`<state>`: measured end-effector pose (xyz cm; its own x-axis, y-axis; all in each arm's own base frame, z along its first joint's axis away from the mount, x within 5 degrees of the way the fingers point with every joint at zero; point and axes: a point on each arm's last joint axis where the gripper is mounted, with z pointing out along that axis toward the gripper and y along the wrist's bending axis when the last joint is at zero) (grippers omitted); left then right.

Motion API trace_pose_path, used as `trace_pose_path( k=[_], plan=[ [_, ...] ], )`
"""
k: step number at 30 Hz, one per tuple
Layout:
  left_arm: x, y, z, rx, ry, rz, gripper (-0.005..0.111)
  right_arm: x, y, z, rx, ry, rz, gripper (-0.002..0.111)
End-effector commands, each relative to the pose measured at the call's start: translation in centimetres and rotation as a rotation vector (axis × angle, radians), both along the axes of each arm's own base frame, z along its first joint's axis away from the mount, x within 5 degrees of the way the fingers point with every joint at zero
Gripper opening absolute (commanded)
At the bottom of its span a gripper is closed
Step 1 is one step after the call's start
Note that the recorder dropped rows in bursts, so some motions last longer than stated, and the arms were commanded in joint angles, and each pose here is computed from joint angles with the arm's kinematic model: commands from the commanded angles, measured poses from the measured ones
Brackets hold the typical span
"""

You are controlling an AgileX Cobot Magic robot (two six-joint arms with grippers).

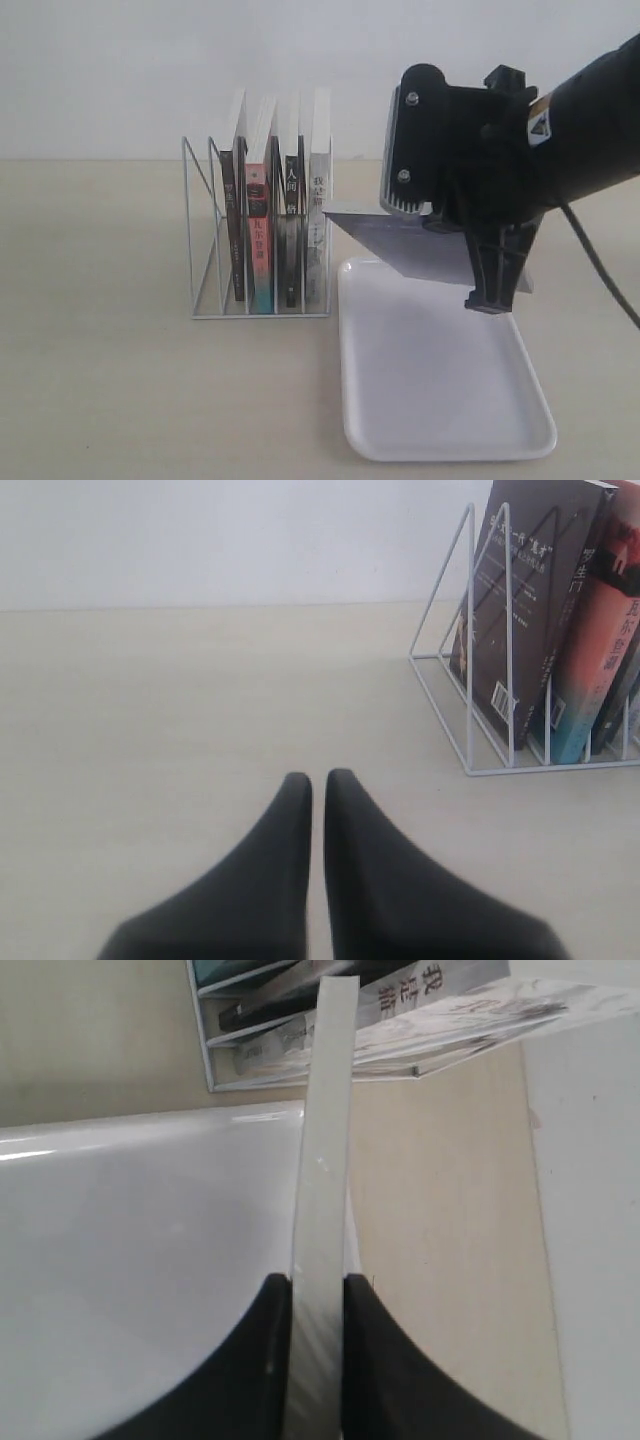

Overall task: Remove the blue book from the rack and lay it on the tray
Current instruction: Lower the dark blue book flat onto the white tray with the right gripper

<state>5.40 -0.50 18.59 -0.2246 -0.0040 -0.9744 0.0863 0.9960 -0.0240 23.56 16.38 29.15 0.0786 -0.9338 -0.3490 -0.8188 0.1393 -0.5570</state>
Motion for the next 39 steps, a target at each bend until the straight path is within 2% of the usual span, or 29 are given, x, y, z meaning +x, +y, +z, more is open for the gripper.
trace_pose_path(
  k=[1, 10, 16, 23, 39],
  plan=[
    [0.0, 0.0, -0.1, -0.007, -0.003, 0.004, 0.004, 1.0, 0.7, -0.2, 0.026, -0.076, 0.026, 0.0],
    [0.0, 0.0, -0.1, -0.007, -0.003, 0.004, 0.004, 2.6, 1.7, -4.6, -0.078, 0.036, 0.034, 0.0],
    [0.0, 0.0, -0.1, -0.007, -0.003, 0.004, 0.004, 2.7, 1.8, -4.5, -0.064, 0.022, 0.034, 0.0],
    [0.0, 0.0, -0.1, -0.007, -0.003, 0.004, 0.004, 3.1, 2.3, -2.7, 0.046, -0.114, 0.052, 0.0],
    [0.0, 0.0, -0.1, -0.007, -0.003, 0.004, 0.004, 3.1, 2.3, -3.1, 0.076, -0.063, -0.006, 0.0]
  ],
)
